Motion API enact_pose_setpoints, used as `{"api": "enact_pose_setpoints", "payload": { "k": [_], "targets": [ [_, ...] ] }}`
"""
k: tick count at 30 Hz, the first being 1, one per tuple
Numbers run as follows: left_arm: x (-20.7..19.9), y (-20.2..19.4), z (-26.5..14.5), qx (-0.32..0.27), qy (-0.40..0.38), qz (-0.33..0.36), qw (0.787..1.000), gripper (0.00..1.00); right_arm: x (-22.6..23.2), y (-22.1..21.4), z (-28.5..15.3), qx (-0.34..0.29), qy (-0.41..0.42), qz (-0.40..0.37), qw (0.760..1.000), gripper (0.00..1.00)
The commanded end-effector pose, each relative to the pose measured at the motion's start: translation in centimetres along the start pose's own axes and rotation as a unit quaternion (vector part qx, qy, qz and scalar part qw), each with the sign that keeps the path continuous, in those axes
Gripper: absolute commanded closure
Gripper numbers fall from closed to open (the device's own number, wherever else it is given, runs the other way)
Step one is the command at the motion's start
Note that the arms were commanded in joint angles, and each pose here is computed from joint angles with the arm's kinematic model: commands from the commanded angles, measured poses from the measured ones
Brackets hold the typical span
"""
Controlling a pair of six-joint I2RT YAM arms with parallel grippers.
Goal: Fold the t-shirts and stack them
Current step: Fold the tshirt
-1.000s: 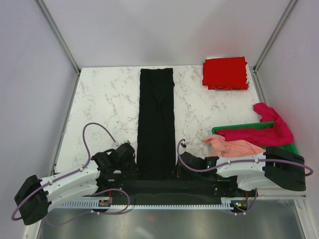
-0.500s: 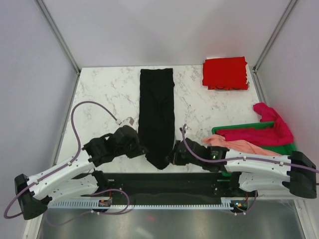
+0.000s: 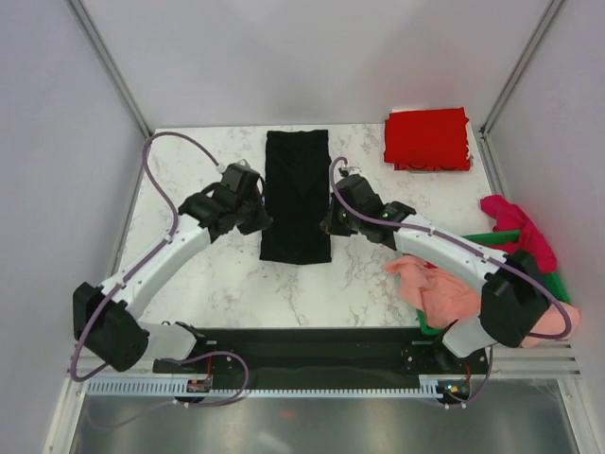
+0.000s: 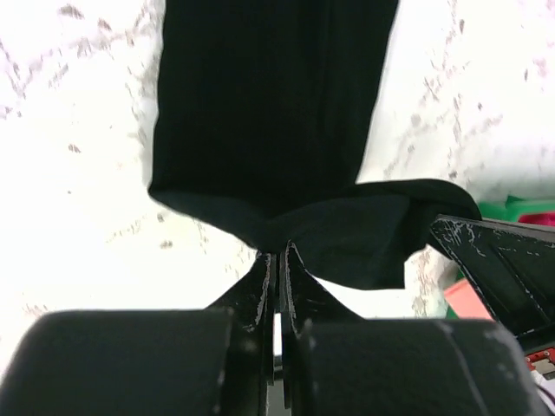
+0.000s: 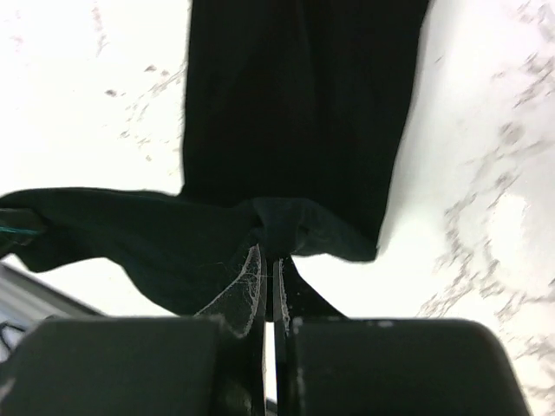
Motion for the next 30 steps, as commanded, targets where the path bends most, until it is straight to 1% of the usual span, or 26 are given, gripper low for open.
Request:
{"api": "enact_pose_setpoints", "payload": {
  "k": [1,2,7,8,10,13,15,20,23,24,25,26,27,28,29,30],
  "targets": [
    [-1.1,2.8,1.1,0.004,-0.029,0.033,0.999,0.98,-0.1,1.9,0.8,0.006,0.008,-0.032,0.999,1.00],
    [-0.7,3.1,2.6,0.015,-0.014,0.031,0.999,0.98,-0.7,2.1,1.6,0.012,0.001,-0.032,0.999,1.00],
    [-0.8,5.3,5.3,0.018,0.004,0.026,0.999,0.98,-1.4,3.7,3.6,0.015,-0.009,-0.031,0.999,1.00],
    [-0.6,5.2,6.4,0.034,0.006,0.024,0.999,0.98,-2.1,3.7,4.5,0.022,-0.017,-0.028,0.999,1.00],
    [-1.0,5.8,7.1,0.035,0.001,0.025,0.999,0.98,-2.4,4.4,5.1,0.020,-0.021,-0.029,0.999,1.00],
    [-1.1,6.3,8.9,0.048,0.003,0.027,0.998,0.98,-3.2,4.8,6.6,0.032,-0.022,-0.030,0.999,1.00],
    [-1.0,6.9,9.5,0.046,0.007,0.024,0.999,0.98,-3.6,4.7,7.7,0.040,-0.027,-0.030,0.998,1.00],
    [0.3,7.6,12.2,0.053,0.036,0.009,0.998,0.98,-4.5,5.3,10.0,0.047,-0.035,-0.035,0.998,1.00],
    [0.5,8.3,13.7,0.057,0.038,0.006,0.998,0.96,-5.3,5.8,11.2,0.048,-0.044,-0.031,0.997,1.00],
    [0.5,8.5,14.2,0.059,0.038,0.010,0.997,0.92,-5.6,6.0,11.5,0.048,-0.046,-0.030,0.997,0.95],
    [0.8,8.6,14.8,0.066,0.038,0.009,0.997,0.90,-5.8,6.8,12.2,0.045,-0.041,-0.029,0.998,0.70],
    [1.1,9.2,15.6,0.069,0.041,0.002,0.997,0.85,-5.8,7.5,12.5,0.041,-0.037,-0.038,0.998,0.57],
    [1.1,9.5,16.1,0.074,0.037,0.000,0.997,0.55,-6.0,8.4,12.7,0.036,-0.036,-0.037,0.998,0.48],
    [0.8,9.9,16.2,0.080,0.023,0.000,0.997,0.42,-6.1,10.6,12.7,0.020,-0.033,-0.032,0.999,0.41],
    [0.4,11.2,16.4,0.079,0.013,0.005,0.997,0.30,-6.1,11.7,12.4,0.013,-0.031,-0.029,0.999,0.41],
    [-0.4,11.6,16.4,0.094,-0.015,0.009,0.995,0.01,-5.6,13.8,11.4,0.000,-0.028,-0.023,0.999,0.41]
  ]
}}
Point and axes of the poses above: each gripper's point midway between its finger pads, its own z axis out along the fingers, its own x axis along the line the jaws close on, y = z × x, the point moved 5 cm from there along -z, back along the fingers, and after that the axes turned 5 degrees about -z, right-handed, at the moved point
